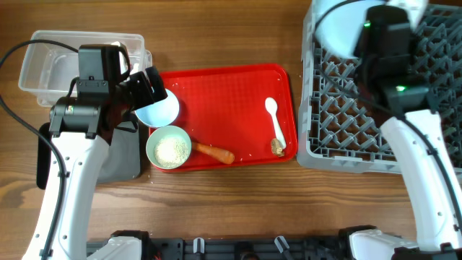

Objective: Sort waste into correct bins and load items into the dishwasher rack
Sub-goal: 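Grasp the light-blue plate rim with the right gripper and lift, then place the light-blue plate upright in the rack's far right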

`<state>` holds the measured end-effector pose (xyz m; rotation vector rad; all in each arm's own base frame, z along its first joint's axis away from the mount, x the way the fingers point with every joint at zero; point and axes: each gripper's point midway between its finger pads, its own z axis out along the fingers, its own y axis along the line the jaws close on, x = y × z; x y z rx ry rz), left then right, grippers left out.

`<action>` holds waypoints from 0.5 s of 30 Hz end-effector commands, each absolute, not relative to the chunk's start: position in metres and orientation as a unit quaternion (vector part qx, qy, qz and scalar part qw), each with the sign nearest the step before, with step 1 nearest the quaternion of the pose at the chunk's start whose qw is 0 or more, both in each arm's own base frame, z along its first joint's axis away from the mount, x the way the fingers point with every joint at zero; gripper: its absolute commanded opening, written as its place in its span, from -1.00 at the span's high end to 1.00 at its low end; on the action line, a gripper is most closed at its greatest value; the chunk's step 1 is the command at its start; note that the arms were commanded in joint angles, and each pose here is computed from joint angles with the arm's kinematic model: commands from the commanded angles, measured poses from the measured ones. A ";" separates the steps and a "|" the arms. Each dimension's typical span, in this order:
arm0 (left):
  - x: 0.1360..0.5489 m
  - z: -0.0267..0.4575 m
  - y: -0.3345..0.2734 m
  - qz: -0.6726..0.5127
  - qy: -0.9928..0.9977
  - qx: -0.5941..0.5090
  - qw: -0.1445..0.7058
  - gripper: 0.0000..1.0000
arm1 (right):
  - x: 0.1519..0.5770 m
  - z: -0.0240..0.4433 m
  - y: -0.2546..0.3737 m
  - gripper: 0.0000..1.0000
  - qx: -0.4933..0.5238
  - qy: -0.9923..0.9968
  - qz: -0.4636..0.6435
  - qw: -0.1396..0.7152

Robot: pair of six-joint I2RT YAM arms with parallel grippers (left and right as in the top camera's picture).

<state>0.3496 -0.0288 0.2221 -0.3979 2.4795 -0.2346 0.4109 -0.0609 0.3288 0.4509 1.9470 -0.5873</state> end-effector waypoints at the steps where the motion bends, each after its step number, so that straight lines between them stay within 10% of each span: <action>1: 0.351 0.222 -0.027 -0.086 0.937 -0.150 0.305 -0.99 | 0.374 0.353 -0.133 0.92 0.257 0.738 -0.430 0.452; 15: 0.350 0.221 -0.027 -0.086 0.937 -0.151 0.303 -1.00 | 0.370 0.319 -0.248 0.91 0.312 0.720 -0.497 0.371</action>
